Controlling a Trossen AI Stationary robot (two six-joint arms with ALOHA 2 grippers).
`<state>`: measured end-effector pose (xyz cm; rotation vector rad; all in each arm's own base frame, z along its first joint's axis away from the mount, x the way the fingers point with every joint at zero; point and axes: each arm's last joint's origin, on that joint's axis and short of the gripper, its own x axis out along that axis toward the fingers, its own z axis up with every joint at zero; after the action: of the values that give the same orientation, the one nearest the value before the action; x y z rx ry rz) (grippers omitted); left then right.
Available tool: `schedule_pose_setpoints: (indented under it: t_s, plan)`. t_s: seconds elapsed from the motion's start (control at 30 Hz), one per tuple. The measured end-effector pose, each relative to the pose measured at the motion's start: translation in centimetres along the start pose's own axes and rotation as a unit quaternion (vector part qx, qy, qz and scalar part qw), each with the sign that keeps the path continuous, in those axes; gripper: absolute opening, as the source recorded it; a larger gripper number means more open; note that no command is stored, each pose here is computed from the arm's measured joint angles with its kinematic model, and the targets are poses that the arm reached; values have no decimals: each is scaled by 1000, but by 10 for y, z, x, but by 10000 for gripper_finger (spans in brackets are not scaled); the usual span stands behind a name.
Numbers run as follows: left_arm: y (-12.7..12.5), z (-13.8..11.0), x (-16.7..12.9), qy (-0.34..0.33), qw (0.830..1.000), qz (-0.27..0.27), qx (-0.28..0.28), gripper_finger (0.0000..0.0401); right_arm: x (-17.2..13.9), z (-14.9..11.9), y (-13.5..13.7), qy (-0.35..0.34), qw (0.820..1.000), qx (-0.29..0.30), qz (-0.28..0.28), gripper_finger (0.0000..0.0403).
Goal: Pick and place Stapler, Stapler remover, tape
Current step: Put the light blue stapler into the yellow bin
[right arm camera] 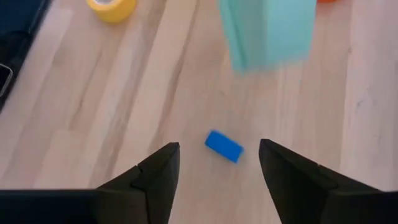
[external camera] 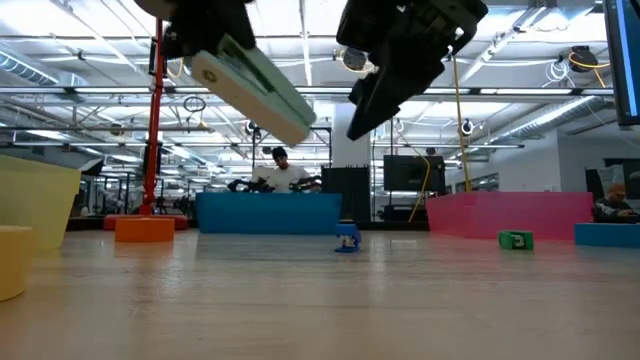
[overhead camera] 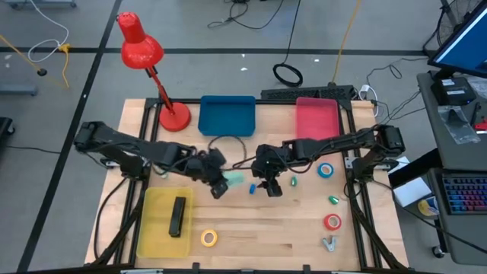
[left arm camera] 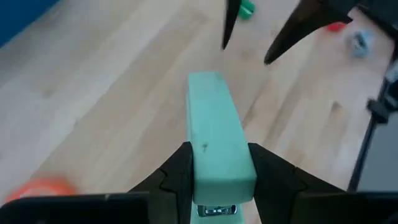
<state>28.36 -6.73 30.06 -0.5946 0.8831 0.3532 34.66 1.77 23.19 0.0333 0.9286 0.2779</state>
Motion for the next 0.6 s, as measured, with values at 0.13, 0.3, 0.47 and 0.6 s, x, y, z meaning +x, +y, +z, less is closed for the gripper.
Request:
schedule_pose_setpoints:
  t_s: [0.13, 0.3, 0.47, 0.6]
  plan:
    - [4, -28, -26, -5, 995, 70, -75, 125, -4, -3, -7, 10, 1000, 12, -6, 221]
    - [3, -70, -53, -35, 976, 136, -163, 125, -6, -5, -15, 14, 1000, 25, -12, 215]
    - [2, -110, -71, -42, 958, 171, -227, 125, -8, -5, -21, 11, 999, 31, -17, 211]
    - [1, -134, -80, -35, 944, 193, -265, 125, -9, -5, -25, 7, 999, 35, -21, 212]
